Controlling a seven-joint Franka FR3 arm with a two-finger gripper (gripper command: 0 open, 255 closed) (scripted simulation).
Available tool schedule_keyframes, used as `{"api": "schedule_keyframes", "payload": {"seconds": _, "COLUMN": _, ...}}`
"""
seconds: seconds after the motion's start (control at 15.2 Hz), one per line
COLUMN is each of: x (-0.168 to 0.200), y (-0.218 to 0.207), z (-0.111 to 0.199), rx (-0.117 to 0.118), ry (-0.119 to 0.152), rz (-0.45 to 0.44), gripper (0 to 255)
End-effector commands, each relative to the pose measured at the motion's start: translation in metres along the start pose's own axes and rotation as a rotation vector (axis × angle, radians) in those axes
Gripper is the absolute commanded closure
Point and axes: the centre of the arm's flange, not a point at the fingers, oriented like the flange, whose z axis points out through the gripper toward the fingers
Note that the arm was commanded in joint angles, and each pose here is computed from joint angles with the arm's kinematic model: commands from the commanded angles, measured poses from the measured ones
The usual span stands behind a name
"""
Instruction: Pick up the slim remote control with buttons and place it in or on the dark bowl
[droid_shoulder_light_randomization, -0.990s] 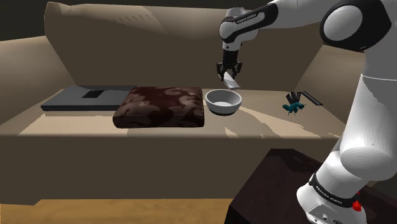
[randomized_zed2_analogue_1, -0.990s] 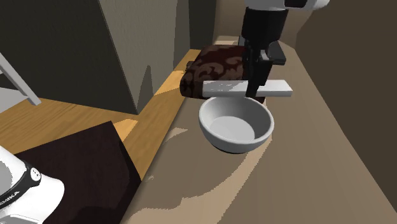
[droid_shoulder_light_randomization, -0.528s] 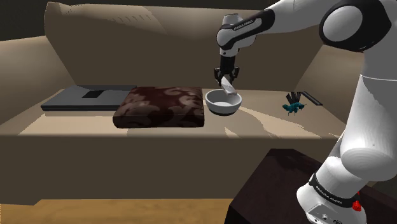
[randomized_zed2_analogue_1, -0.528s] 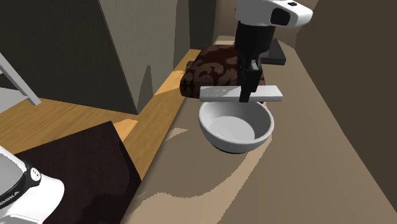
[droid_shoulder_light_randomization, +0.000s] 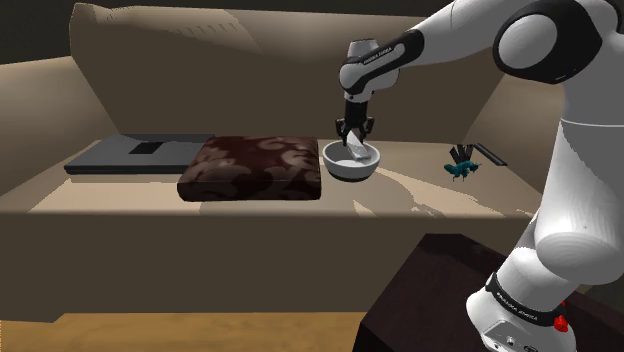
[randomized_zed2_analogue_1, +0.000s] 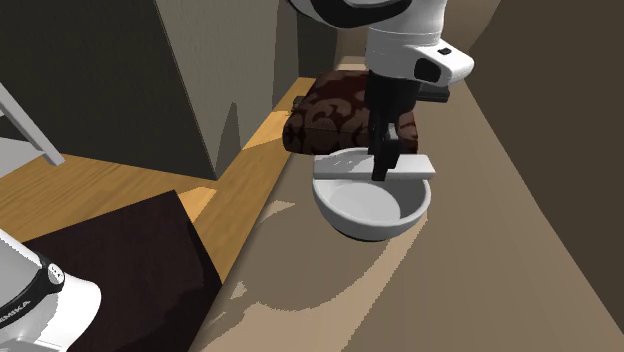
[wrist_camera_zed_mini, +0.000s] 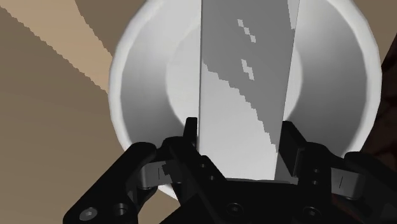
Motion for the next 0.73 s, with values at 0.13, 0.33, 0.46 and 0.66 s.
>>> {"api": "schedule_keyframes", "payload": {"seconds": 0.13, "x": -0.0002, "y": -0.0002, "z": 0.0055, "rx": 0.000, "ry": 0.001, "rz": 0.000, "gripper": 255}}
{"api": "schedule_keyframes", "payload": {"seconds": 0.33, "x": -0.0002, "y": -0.0002, "z": 0.0055, "rx": 0.000, "ry": 0.001, "rz": 0.000, "gripper": 255}}
{"api": "schedule_keyframes", "payload": {"seconds": 0.46, "x": -0.0002, "y": -0.0002, "z": 0.0055, "rx": 0.000, "ry": 0.001, "rz": 0.000, "gripper": 255}}
{"api": "schedule_keyframes", "payload": {"seconds": 0.66, "x": -0.0002, "y": -0.0003, "z": 0.0056, "rx": 0.000, "ry": 0.001, "rz": 0.000, "gripper": 0}}
